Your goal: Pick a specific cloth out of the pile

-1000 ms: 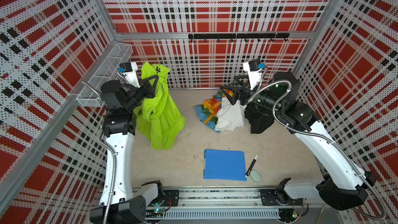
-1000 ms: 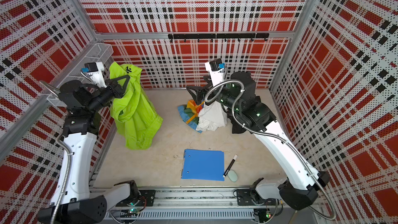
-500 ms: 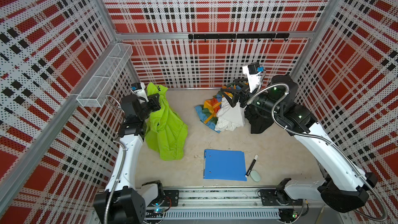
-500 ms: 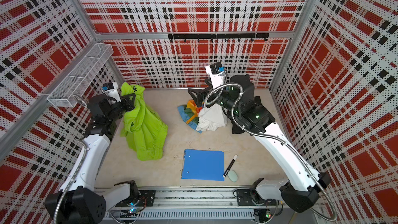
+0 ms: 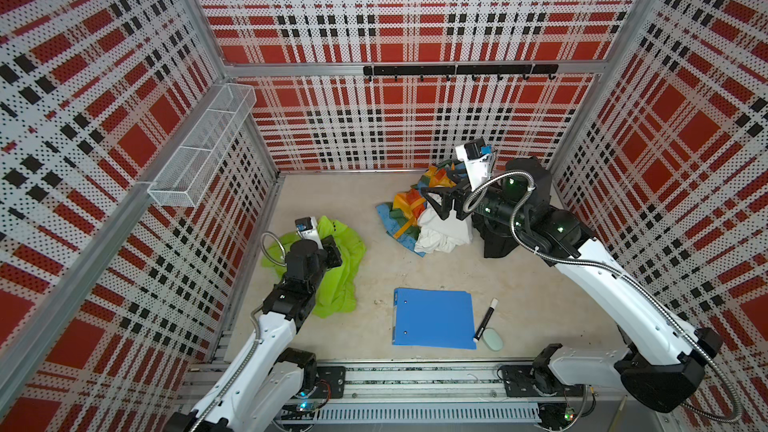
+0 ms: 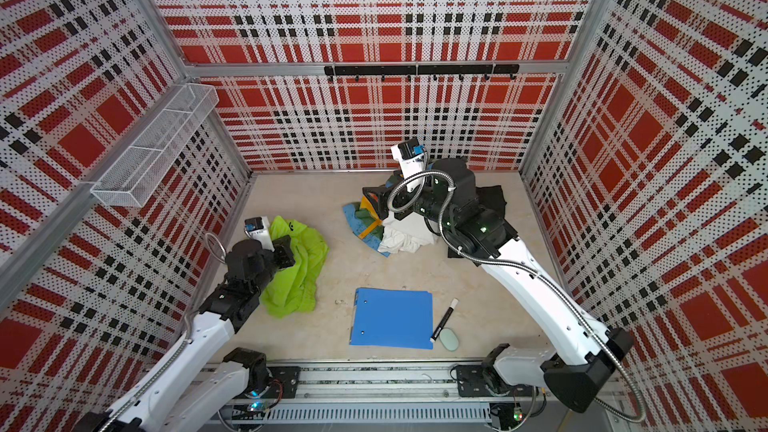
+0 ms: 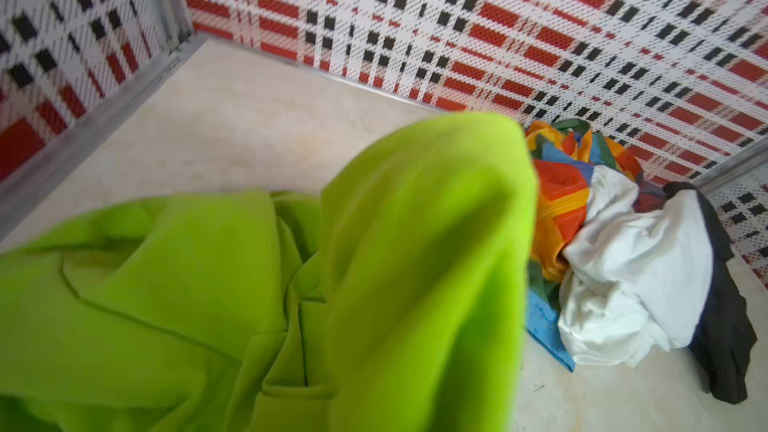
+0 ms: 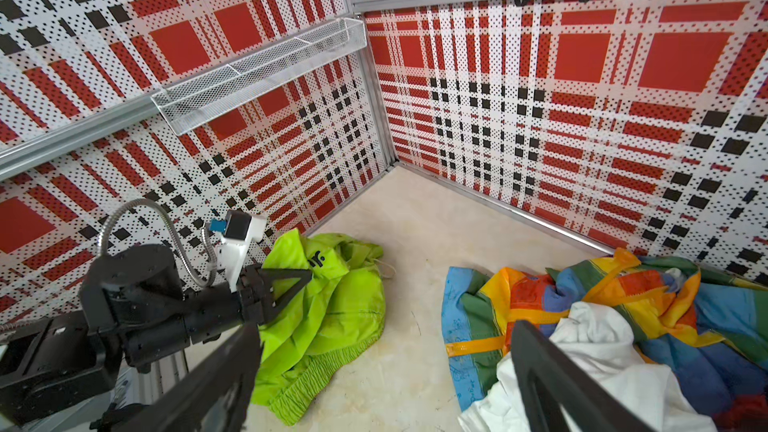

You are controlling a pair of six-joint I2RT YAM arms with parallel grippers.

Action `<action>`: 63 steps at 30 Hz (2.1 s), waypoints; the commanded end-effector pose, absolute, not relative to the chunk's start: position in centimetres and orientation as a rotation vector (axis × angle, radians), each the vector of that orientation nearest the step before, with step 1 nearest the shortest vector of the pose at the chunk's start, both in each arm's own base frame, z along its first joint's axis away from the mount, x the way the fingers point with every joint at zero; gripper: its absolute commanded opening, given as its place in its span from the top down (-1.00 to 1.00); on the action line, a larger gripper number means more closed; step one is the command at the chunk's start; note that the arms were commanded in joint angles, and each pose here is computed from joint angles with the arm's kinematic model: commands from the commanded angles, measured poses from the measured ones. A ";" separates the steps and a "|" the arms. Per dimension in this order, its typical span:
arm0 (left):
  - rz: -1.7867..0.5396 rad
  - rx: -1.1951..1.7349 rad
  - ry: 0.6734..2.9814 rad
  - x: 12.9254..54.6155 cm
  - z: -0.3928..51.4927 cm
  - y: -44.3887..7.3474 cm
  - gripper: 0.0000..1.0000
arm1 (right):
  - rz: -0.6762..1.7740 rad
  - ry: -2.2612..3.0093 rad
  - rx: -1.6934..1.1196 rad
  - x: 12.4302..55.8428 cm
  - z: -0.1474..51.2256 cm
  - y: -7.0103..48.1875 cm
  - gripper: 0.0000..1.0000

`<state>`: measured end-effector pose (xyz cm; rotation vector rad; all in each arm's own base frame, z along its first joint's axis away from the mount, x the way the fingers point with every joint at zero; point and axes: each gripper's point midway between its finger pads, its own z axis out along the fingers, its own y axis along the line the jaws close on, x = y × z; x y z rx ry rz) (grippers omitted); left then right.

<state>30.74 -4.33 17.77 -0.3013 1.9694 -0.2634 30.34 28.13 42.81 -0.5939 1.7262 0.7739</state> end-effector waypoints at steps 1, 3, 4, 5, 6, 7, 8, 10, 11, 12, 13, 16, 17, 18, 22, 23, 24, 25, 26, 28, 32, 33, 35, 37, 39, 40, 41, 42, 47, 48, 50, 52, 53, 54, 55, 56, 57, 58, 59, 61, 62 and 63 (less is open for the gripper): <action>-0.291 -0.475 1.947 29.7 15.8 -3.6 1.00 | 0.809 1.644 -0.575 29.7 45.0 27.9 -1.00; -0.297 -0.523 1.976 29.1 13.8 -3.4 0.99 | 0.813 1.644 -0.572 29.7 44.9 27.9 -1.00; -0.300 -0.546 1.987 28.9 12.9 -3.3 0.97 | 0.812 1.649 -0.571 29.7 44.7 27.9 -1.00; -0.294 -0.573 1.997 28.7 12.1 -3.1 0.92 | 0.812 1.650 -0.571 29.7 44.6 27.8 -1.00; -0.286 -0.597 2.003 28.5 11.4 -2.8 0.90 | 0.809 1.654 -0.569 29.7 44.5 27.8 -1.00; -0.281 -0.618 2.006 28.5 10.9 -2.4 0.87 | 0.807 1.660 -0.567 29.7 44.3 27.8 -1.00; -0.282 -0.635 2.018 28.5 10.3 -2.3 0.86 | 0.805 1.664 -0.566 29.8 44.2 27.8 -1.00; -0.298 -0.680 2.034 28.7 9.2 -1.4 0.79 | 0.802 1.676 -0.565 29.8 43.8 27.7 -1.00; -0.329 -0.694 2.048 29.0 8.6 -1.3 0.77 | 0.803 1.678 -0.561 29.8 43.6 27.7 -1.00; -0.355 -0.705 2.064 29.2 8.1 -1.3 0.75 | 0.804 1.681 -0.556 29.8 43.5 27.6 -1.00; -0.369 -0.716 2.084 29.3 7.5 -1.2 0.73 | 0.806 1.684 -0.552 29.8 43.3 27.6 -1.00; -0.372 -0.732 2.145 29.6 6.1 -1.2 0.63 | 0.809 1.697 -0.534 29.7 42.6 27.4 -1.00; -0.368 -0.735 2.165 29.7 5.6 -1.3 0.55 | 0.809 1.700 -0.527 29.7 42.3 27.3 -1.00; -0.362 -0.740 2.180 29.8 5.3 -1.2 0.48 | 0.809 1.702 -0.520 29.7 42.2 27.2 -1.00; -0.379 -0.782 2.210 30.3 4.4 -0.8 0.18 | 0.817 1.709 -0.505 29.7 41.7 27.1 -1.00; -0.396 -0.777 2.198 30.6 4.9 -0.9 0.08 | 0.818 1.710 -0.503 29.7 41.7 27.1 -1.00; -0.409 -0.764 2.183 30.9 5.5 -1.0 0.00 | 0.816 1.714 -0.503 29.6 41.6 27.0 -1.00; -0.414 -0.743 2.161 31.2 6.4 -1.0 -0.09 | 0.813 1.713 -0.499 29.6 41.7 26.9 -1.00; -0.418 -0.726 2.137 31.4 7.5 -1.0 -0.21 | 0.807 1.713 -0.497 29.6 41.7 26.8 -1.00; -0.389 -0.718 2.105 31.6 9.4 -0.5 -0.38 | 0.800 1.710 -0.493 29.5 41.8 26.6 -1.00; -0.341 -0.696 2.035 31.7 13.9 0.6 -0.88 | 0.800 1.713 -0.489 29.6 41.6 26.6 -1.00; -0.334 -0.692 2.022 31.6 14.9 0.8 -0.97 | 0.804 1.715 -0.490 29.5 41.5 26.7 -1.00; -0.319 -0.684 2.006 31.5 16.4 1.1 -0.99 | 0.806 1.718 -0.490 29.6 41.4 26.7 -1.00; -0.314 -0.674 2.002 31.3 17.4 1.1 -1.00 | 0.806 1.720 -0.491 29.6 41.3 26.7 -1.00; -0.303 -0.674 2.013 31.1 17.8 1.2 -0.79 | 0.807 1.723 -0.490 29.6 41.2 26.7 -1.00; -0.299 -0.672 2.029 31.0 17.7 1.2 -0.77 | 0.804 1.723 -0.489 29.6 41.2 26.6 -1.00; -0.291 -0.673 2.046 30.9 17.4 1.1 -0.77 | 0.803 1.726 -0.490 29.6 41.2 26.7 -1.00; -0.284 -0.672 2.067 30.8 17.1 1.1 -0.76 | 0.799 1.733 -0.488 29.6 40.9 26.6 -1.00; -0.221 -0.698 2.180 30.0 13.6 1.1 -0.50 | 0.786 1.762 -0.478 29.5 39.8 26.3 -1.00; -0.223 -0.702 2.197 30.0 13.0 0.9 -0.47 | 0.785 1.766 -0.475 29.5 39.7 26.2 -1.00; -0.225 -0.712 2.226 30.0 11.6 0.6 -0.45 | 0.780 1.774 -0.471 29.5 39.4 26.1 -1.00; -0.237 -0.717 2.252 30.1 10.1 0.2 -0.42 | 0.774 1.783 -0.468 29.4 39.0 25.9 -1.00; -0.259 -0.721 2.264 30.3 9.3 -0.1 -0.40 | 0.771 1.787 -0.465 29.4 38.8 25.8 -1.00; -0.289 -0.725 2.266 30.5 8.8 -0.5 -0.39 | 0.770 1.790 -0.461 29.3 38.6 25.7 -1.00; -0.316 -0.730 2.267 30.8 8.3 -0.9 -0.36 | 0.769 1.797 -0.456 29.2 38.4 25.6 -1.00; -0.334 -0.731 2.266 31.1 7.8 -1.3 -0.34 | 0.768 1.801 -0.450 29.2 38.2 25.4 -1.00; -0.346 -0.729 2.266 31.5 7.4 -1.7 -0.33 | 0.767 1.807 -0.447 29.1 37.9 25.3 -1.00; -0.359 -0.725 2.266 31.9 7.0 -2.0 -0.31 | 0.764 1.810 -0.441 29.0 37.7 25.2 -1.00; -0.372 -0.719 2.261 32.3 6.6 -2.3 -0.31 | 0.757 1.818 -0.433 28.9 37.4 24.9 -1.00; -0.424 -0.726 2.245 33.2 6.0 -3.0 -0.30 | 0.751 1.824 -0.423 28.7 37.0 24.5 -1.00; -0.458 -0.732 2.232 33.7 5.8 -3.4 -0.29 | 0.748 1.827 -0.418 28.5 36.8 24.3 -1.00; -0.481 -0.735 2.231 34.1 5.5 -3.9 -0.29 | 0.745 1.830 -0.415 28.5 36.6 24.2 -1.00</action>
